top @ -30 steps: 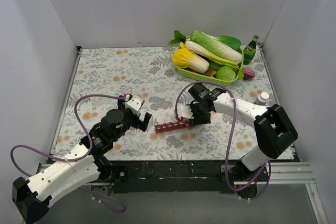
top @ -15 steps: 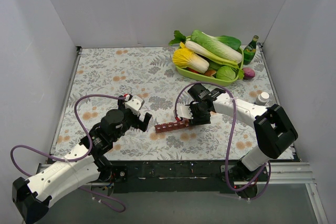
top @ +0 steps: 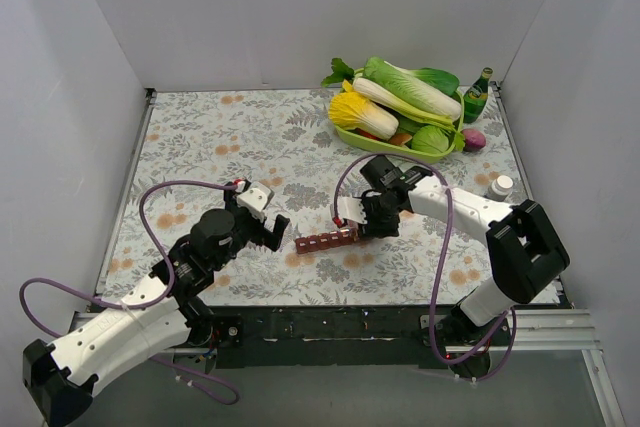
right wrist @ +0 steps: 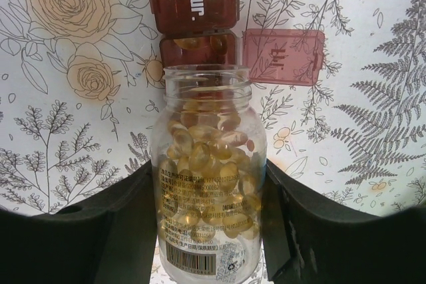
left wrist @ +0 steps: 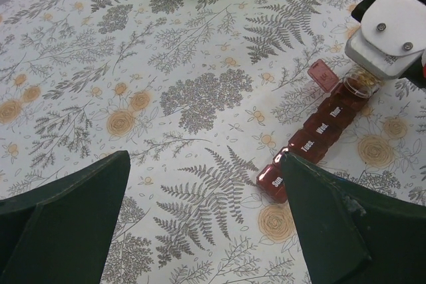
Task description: Sort the pills into containers
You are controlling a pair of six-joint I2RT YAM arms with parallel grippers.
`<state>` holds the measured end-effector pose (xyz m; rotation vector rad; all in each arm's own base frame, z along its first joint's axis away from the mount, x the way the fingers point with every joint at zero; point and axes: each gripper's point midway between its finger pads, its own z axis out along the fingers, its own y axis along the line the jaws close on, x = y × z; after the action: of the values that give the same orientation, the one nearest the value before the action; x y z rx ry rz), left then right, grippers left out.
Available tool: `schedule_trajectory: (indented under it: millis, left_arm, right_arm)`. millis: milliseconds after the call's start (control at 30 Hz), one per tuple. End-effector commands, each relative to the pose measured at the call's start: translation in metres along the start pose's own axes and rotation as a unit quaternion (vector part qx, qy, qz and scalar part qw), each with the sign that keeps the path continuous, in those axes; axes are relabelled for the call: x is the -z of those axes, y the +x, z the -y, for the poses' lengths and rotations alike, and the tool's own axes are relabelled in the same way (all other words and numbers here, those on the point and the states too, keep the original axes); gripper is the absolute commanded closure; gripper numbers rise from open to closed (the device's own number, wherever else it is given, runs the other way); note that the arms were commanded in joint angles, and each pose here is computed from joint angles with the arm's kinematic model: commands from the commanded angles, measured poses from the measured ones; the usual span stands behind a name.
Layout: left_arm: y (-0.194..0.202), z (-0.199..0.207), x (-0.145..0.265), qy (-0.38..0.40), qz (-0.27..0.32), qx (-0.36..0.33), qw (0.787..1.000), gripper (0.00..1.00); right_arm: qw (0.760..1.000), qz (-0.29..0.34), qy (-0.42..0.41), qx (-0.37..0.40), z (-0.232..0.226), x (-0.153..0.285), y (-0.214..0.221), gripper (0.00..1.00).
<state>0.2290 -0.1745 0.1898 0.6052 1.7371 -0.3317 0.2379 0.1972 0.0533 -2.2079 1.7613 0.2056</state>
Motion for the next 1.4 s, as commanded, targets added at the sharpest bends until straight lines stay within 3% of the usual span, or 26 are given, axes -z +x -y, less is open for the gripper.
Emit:
schedule_trajectory:
  millis: [0, 100, 300, 400, 433, 533, 600, 800, 833, 1033, 1167, 1367]
  left_arm:
    - [-0.016, 0.003, 0.005, 0.010, 0.028, 0.029, 0.999, 0.02]
    - [-0.028, 0.002, 0.006, 0.012, 0.045, 0.057, 0.997, 0.02]
    - [-0.036, -0.006, 0.000, -0.003, 0.035, 0.211, 0.977, 0.02]
    - [-0.022, -0.018, -0.009, -0.020, 0.000, 0.284, 0.959, 0.02]
    - [-0.017, -0.023, -0.010, -0.027, -0.010, 0.297, 0.955, 0.02]
    - [-0.006, -0.051, -0.013, -0.066, -0.034, 0.354, 0.932, 0.02]
    - [0.008, -0.074, -0.014, -0.098, -0.056, 0.391, 0.913, 0.02]
    - [0.073, -0.122, -0.017, -0.207, -0.159, 0.425, 0.867, 0.02]
    - [0.097, -0.125, -0.018, -0.229, -0.204, 0.420, 0.854, 0.02]
    - [0.132, -0.155, -0.018, -0.321, -0.276, 0.393, 0.816, 0.05]
    - [0.142, -0.161, -0.021, -0.334, -0.292, 0.378, 0.813, 0.07]
    - [0.151, -0.164, -0.033, -0.325, -0.314, 0.368, 0.812, 0.23]
  right_arm:
    - [0.996, 0.074, 0.035, -0.017, 0.019, 0.031, -0.027, 0.99]
    - [0.991, 0.123, 0.035, -0.026, 0.018, 0.043, -0.041, 0.99]
    - [0.961, 0.271, 0.037, -0.042, 0.022, 0.090, -0.089, 0.99]
    - [0.920, 0.390, 0.017, -0.040, 0.018, 0.127, -0.122, 0.99]
    - [0.893, 0.449, -0.016, -0.028, 0.008, 0.144, -0.138, 0.99]
    - [0.839, 0.542, -0.054, 0.005, -0.006, 0.182, -0.165, 0.99]
    - [0.815, 0.575, -0.068, 0.012, -0.008, 0.201, -0.176, 0.99]
    - [0.782, 0.614, -0.108, 0.017, -0.029, 0.228, -0.184, 0.99]
    - [0.774, 0.625, -0.097, 0.034, -0.035, 0.240, -0.186, 0.99]
    - [0.783, 0.616, -0.086, 0.017, -0.037, 0.227, -0.178, 0.99]
    - [0.799, 0.597, -0.077, 0.006, -0.029, 0.214, -0.175, 0.99]
    - [0.799, 0.596, -0.080, 0.003, -0.030, 0.213, -0.174, 0.99]
